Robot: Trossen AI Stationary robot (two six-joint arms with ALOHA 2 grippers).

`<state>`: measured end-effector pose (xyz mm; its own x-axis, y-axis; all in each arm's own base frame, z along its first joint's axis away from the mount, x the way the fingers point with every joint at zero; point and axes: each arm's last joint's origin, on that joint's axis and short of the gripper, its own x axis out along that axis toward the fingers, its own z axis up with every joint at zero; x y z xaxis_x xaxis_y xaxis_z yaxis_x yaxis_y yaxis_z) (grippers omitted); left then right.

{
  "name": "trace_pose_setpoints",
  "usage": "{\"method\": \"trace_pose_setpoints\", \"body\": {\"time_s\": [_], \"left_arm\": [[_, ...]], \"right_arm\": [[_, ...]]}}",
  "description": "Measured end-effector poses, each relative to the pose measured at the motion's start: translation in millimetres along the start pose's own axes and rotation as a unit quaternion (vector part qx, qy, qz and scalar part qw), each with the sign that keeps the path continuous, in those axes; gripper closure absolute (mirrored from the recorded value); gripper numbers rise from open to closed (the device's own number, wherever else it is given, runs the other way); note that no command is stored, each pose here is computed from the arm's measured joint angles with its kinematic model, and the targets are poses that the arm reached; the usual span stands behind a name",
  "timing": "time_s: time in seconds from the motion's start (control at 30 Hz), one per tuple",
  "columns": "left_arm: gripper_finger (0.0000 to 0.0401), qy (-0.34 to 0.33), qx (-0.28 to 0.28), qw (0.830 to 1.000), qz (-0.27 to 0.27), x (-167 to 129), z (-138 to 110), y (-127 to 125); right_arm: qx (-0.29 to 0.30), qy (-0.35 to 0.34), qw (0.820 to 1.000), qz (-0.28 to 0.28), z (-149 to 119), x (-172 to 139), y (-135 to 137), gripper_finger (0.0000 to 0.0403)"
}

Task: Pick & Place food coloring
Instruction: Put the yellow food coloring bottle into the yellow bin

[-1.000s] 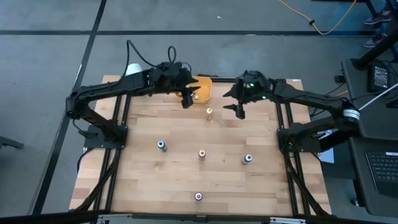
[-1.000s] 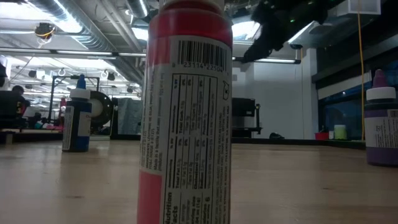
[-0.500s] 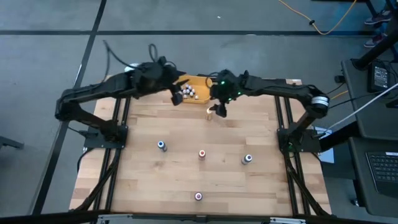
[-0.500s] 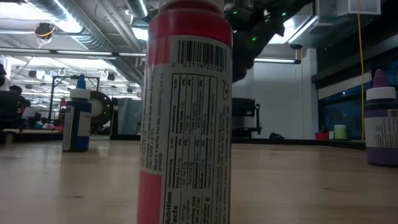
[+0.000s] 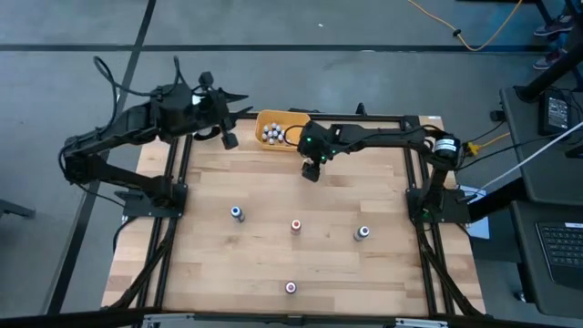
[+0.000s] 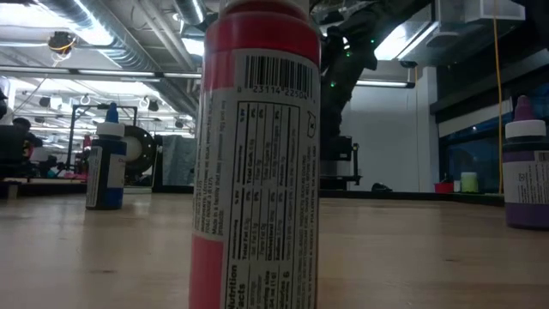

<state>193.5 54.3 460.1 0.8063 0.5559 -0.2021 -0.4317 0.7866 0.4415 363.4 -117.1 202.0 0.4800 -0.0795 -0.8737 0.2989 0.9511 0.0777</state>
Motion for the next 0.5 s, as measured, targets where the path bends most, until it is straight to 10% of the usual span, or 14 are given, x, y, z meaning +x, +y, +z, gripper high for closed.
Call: {"method": "trace_pose_setpoints", "body": {"time_s": [0.5], "left_arm": [[0.0282, 0.022, 0.023, 0.999, 0.008, 2.0, -7.0, 8.2]], "right_arm": [[0.023, 0.022, 0.999, -0.002, -4.7, 21.9, -2.2, 0.0129]]}}
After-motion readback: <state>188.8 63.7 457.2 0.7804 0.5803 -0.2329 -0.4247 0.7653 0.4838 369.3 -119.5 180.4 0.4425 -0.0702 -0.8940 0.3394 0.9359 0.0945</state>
